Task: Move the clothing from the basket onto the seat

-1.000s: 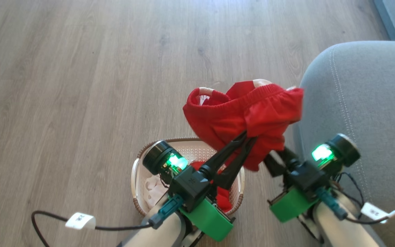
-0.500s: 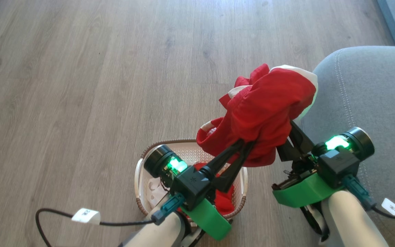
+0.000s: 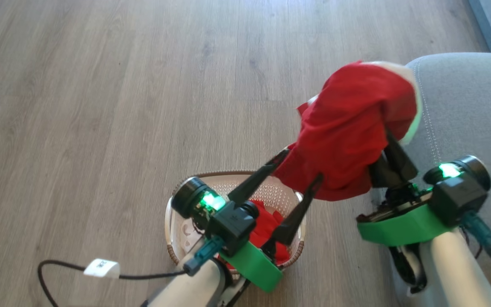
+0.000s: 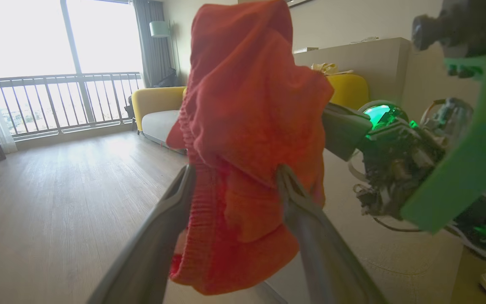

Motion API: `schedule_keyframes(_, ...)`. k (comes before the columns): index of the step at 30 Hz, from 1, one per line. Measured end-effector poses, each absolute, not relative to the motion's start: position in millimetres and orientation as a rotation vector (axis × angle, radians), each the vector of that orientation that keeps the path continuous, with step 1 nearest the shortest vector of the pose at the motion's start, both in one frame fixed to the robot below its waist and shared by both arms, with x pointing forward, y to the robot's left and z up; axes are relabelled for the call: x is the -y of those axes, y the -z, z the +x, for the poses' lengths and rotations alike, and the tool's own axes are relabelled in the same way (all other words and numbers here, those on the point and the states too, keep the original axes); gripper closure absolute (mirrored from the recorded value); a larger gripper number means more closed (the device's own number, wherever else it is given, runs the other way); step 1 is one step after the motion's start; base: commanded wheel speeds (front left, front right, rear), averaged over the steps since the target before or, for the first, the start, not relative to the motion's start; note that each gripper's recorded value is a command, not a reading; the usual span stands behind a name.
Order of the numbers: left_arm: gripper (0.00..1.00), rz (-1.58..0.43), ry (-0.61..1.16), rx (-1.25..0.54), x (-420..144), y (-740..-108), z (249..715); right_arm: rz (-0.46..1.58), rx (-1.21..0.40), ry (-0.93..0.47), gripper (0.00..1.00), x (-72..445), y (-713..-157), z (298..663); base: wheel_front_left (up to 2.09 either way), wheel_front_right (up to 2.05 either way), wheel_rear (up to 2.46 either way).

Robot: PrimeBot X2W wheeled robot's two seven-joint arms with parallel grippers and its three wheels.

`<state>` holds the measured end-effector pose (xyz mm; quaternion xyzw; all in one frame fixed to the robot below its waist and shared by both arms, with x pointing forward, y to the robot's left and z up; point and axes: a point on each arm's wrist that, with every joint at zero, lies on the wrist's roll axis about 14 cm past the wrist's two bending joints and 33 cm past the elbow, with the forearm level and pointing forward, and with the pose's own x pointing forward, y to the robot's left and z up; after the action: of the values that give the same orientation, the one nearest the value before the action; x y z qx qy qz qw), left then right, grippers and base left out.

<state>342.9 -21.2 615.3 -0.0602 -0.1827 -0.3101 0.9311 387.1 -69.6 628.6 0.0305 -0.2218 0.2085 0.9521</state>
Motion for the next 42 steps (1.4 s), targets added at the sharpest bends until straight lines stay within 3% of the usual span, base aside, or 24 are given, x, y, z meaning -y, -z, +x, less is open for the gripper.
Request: schedule_keyframes(42,0.00,-0.093,0.646,0.050,8.5,-505.8,331.7,0.045,0.560,-0.167,1.00,154.0,-663.1,385.6,0.00,0.00,0.00)
